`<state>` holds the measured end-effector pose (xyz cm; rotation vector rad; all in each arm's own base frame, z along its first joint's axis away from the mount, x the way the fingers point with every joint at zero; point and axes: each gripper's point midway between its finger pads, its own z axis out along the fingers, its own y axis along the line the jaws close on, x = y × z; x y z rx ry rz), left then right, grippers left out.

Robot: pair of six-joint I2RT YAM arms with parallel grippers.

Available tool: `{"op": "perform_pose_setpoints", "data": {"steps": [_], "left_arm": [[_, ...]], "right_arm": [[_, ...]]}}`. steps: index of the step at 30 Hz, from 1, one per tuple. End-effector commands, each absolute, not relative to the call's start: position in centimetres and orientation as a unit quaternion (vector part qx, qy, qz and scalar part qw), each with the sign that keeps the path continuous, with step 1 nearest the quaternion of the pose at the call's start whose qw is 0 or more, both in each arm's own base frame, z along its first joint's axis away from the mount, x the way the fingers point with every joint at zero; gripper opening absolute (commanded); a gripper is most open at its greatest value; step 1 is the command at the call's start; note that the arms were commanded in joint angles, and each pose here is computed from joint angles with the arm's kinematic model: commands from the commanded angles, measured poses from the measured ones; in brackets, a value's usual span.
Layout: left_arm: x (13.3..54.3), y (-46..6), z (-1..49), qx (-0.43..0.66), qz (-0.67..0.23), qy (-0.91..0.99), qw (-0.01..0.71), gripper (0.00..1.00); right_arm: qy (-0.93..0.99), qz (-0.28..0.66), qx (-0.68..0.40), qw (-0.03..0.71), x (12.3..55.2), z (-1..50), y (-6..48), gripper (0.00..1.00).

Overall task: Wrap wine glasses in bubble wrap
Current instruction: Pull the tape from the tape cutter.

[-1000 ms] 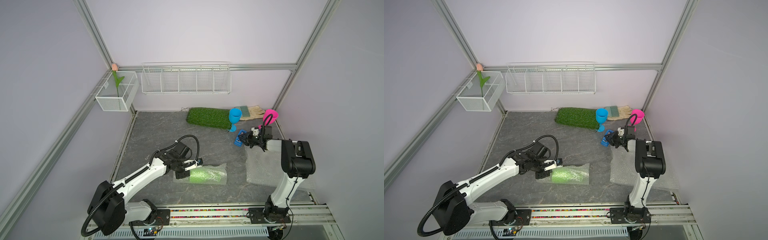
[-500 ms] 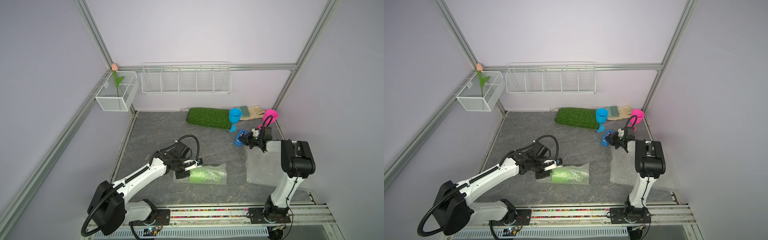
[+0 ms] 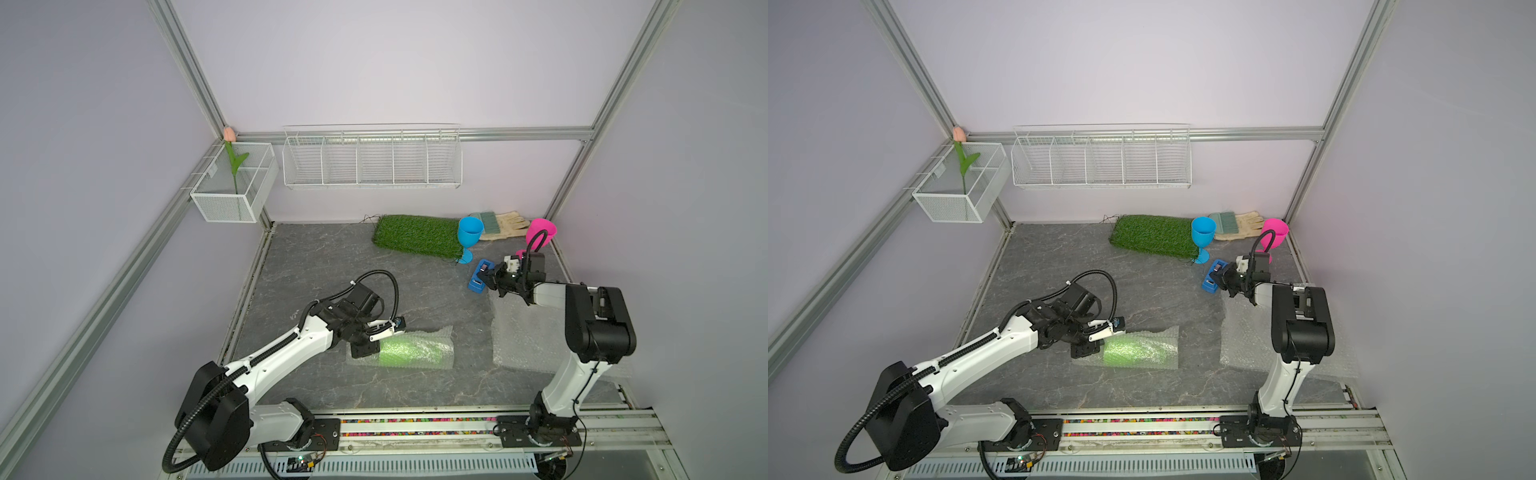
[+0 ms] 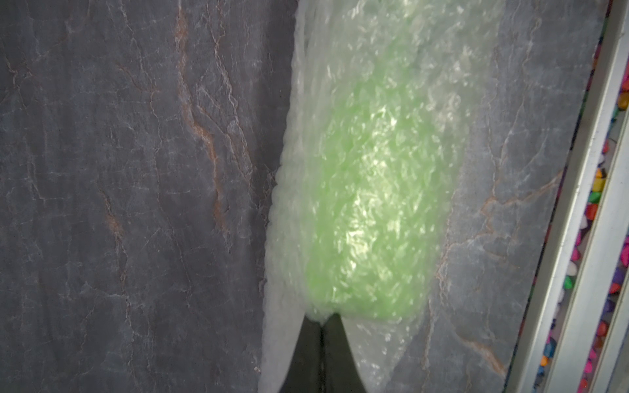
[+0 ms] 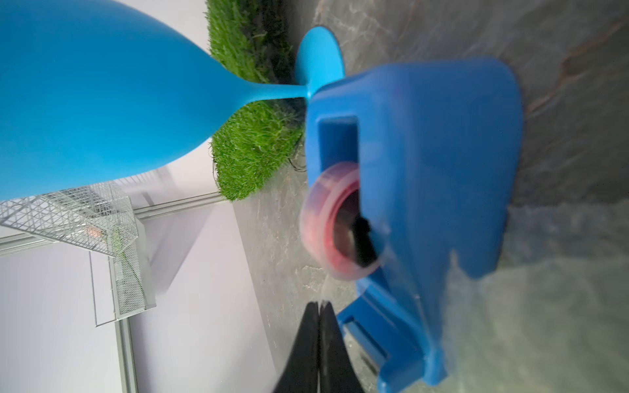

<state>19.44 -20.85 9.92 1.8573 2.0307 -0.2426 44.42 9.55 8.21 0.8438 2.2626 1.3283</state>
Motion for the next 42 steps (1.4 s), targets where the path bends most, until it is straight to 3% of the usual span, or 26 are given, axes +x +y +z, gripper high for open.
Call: {"op": "perform_pose_setpoints", "data": {"steps": [1, 11, 20, 34, 40, 42], "left_arm": [[19.2, -20.8, 9.9, 0.668, -0.087, 0.715, 0.186, 0.00], [19.1, -20.9, 10.4, 0.669, -0.089, 0.712, 0.193, 0.00], [18.9, -21.0, 10.7, 0.671, -0.089, 0.709, 0.200, 0.00], [18.8, -21.0, 10.8, 0.672, -0.088, 0.707, 0.202, 0.00], [18.7, -21.1, 10.7, 0.673, -0.089, 0.707, 0.200, 0.00], [18.7, -21.1, 10.8, 0.673, -0.088, 0.706, 0.201, 0.00]], "right_arm": [[0.800, 0.495, 0.281, 0.190, 43.2, 10.9, 10.9, 0.07], [0.809, 0.493, 0.265, 0.181, 39.3, 12.9, 13.1, 0.07], [0.829, 0.467, 0.260, 0.167, 36.1, 11.9, 13.1, 0.07], [0.847, 0.458, 0.234, 0.134, 29.7, 10.6, 17.6, 0.07], [0.861, 0.434, 0.221, 0.149, 29.6, 10.8, 16.6, 0.07], [0.866, 0.411, 0.229, 0.168, 30.5, 11.5, 14.5, 0.15]]}}
